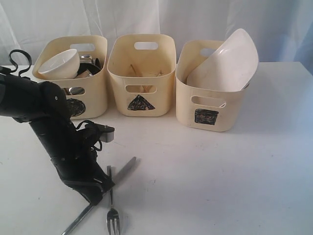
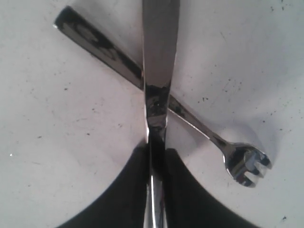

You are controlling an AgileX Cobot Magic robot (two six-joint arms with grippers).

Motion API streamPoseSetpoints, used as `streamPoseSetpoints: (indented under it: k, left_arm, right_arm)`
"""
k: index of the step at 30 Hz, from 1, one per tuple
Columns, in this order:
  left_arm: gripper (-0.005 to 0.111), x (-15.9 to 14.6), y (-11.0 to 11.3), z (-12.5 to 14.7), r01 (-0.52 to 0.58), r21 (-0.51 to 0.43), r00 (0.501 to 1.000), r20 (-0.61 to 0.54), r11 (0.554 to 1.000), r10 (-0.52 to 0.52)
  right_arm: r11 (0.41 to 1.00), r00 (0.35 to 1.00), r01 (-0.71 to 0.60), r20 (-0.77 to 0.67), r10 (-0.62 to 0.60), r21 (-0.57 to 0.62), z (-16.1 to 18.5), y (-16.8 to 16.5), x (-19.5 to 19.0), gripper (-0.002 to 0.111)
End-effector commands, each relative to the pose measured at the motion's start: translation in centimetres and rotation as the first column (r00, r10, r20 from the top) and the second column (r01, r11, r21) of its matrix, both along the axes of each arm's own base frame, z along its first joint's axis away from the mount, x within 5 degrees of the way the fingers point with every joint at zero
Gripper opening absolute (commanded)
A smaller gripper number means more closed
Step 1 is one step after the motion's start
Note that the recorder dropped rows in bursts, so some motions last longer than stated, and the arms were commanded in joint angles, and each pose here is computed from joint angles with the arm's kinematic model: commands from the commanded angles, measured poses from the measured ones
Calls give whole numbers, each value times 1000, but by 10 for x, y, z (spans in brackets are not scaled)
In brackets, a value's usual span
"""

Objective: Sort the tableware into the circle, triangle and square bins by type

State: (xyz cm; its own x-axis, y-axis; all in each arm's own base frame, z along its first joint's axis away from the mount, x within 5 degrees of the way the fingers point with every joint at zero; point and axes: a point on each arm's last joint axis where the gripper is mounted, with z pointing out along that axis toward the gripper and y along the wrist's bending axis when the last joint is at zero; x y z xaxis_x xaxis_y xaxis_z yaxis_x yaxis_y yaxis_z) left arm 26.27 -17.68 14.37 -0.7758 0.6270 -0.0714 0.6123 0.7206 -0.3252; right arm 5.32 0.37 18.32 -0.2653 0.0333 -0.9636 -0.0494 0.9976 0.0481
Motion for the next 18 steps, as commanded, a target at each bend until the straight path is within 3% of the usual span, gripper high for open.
streamPoseSetpoints:
  k: [1, 18]
  left_arm:
    - [0, -5, 4, -6, 27, 39, 1000, -12, 999, -27]
    - [0, -5, 4, 6, 22, 18, 999, 36, 1000, -23]
  right_arm:
    - [1000, 1000, 5, 3, -5, 4, -2, 0, 0, 0]
    - [1000, 1000, 5, 3, -5, 4, -2, 0, 0, 0]
